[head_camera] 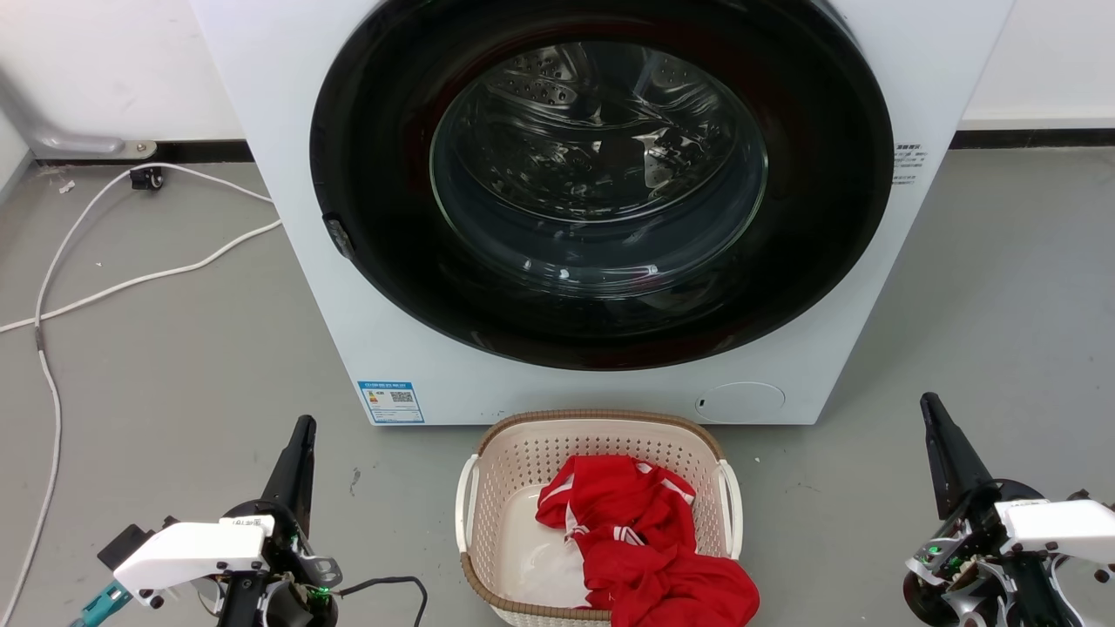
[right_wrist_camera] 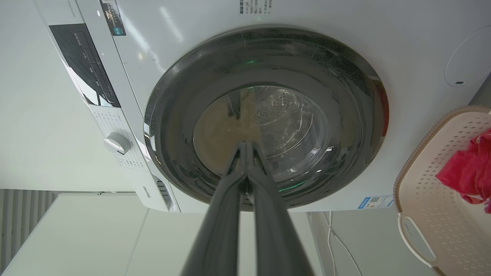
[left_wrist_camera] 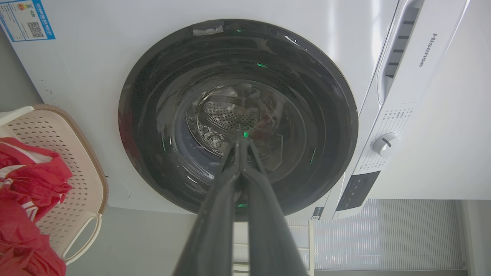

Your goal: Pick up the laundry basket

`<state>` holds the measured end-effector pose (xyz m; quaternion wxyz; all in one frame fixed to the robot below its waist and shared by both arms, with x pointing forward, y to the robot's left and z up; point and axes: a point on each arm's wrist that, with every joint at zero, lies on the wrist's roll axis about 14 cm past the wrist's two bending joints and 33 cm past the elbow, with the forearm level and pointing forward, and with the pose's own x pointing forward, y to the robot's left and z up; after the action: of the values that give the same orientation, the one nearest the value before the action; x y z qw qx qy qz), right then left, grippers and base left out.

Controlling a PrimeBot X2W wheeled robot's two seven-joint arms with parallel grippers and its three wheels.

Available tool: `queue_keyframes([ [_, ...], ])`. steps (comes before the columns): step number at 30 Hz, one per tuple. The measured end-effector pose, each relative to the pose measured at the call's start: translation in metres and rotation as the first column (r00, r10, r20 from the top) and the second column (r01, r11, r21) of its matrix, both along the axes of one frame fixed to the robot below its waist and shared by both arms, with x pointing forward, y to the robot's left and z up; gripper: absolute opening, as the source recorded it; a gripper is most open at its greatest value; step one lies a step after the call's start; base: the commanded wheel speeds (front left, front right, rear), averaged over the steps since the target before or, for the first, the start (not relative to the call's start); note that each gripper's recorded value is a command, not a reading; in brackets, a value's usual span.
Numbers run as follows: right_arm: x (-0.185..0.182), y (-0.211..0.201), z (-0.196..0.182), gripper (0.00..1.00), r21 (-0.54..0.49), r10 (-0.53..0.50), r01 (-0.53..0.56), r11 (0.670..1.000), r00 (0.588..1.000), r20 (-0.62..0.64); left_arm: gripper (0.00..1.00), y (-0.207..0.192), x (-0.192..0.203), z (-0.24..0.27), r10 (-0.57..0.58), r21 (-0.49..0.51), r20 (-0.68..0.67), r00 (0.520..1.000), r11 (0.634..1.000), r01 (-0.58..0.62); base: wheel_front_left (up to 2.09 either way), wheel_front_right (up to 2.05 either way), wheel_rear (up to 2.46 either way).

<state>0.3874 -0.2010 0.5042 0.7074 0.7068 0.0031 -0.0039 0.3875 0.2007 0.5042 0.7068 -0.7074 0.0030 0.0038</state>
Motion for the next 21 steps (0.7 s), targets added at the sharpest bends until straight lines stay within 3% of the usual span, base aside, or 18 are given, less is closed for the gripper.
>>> queue_keyframes([
  [21,0.0,0.0001,0.0,0.0,0.0,0.001,-0.001,1.0,1.0,0.0,0.0,0.0,0.0,0.0,0.0,0.0,0.0,1.0,1.0,0.0,0.0,0.0,0.0],
])
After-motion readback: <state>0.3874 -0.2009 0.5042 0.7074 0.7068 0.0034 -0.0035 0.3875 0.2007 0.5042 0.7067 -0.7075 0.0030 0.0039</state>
